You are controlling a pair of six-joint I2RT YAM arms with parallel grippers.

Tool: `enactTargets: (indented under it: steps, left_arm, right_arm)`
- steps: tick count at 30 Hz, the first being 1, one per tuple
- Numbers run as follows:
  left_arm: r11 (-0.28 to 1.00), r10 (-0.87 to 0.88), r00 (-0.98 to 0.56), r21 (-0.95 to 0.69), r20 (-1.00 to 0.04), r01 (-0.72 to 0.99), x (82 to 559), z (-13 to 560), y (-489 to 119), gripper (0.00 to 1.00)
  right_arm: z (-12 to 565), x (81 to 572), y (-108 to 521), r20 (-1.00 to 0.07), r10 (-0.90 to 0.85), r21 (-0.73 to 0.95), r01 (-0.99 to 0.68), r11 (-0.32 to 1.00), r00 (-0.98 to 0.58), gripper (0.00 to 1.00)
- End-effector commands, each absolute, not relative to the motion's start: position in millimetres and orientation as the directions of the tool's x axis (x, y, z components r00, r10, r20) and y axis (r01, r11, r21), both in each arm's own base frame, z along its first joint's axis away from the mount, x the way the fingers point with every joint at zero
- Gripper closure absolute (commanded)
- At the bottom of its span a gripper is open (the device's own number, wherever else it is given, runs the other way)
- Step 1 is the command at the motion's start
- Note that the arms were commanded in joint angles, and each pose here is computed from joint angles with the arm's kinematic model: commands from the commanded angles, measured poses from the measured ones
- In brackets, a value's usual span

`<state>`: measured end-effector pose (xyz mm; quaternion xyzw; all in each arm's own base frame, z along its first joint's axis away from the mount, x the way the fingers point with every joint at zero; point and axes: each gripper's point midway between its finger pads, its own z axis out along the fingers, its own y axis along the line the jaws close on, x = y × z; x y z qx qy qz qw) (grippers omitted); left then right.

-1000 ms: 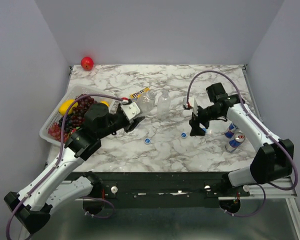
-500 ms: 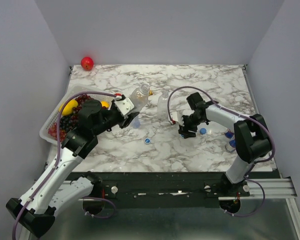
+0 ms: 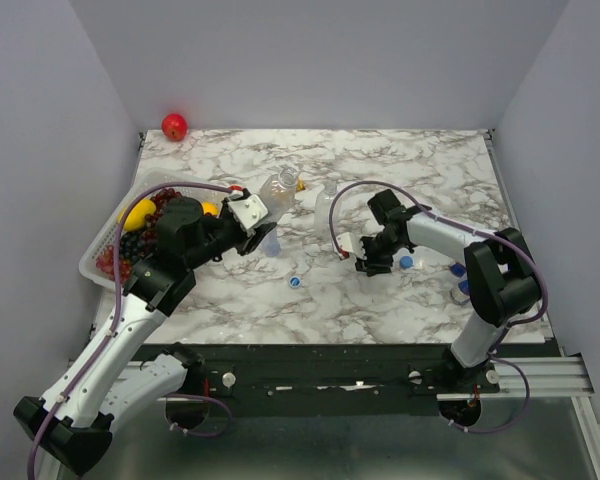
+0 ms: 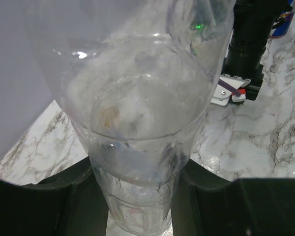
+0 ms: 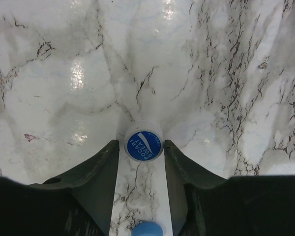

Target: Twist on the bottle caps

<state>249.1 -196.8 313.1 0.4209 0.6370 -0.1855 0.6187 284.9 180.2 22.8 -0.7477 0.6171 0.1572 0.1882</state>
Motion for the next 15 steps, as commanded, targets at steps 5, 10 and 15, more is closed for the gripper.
enactTargets:
  steps: [5,10,15]
  left_arm:
    - [0.579,0.315,0.125,0.295,-0.941,0.760,250.6,312.3,-194.7,0.97]
    - [0.575,0.323,0.105,0.283,-0.941,0.768,248.6,304.2,-194.3,0.97]
    - [0.515,0.319,0.089,0.251,-0.944,0.820,238.3,287.2,-203.5,0.97]
  right_arm:
    - [15.5,283.2,185.6,-0.448,-0.861,-0.113,-0.971,-0.212,0.241,0.57]
    - [22.1,281.0,185.5,-0.446,-0.863,-0.130,-0.971,-0.200,0.238,0.71]
    - [72.6,260.2,184.3,-0.518,-0.841,-0.119,-0.987,-0.110,0.156,0.79]
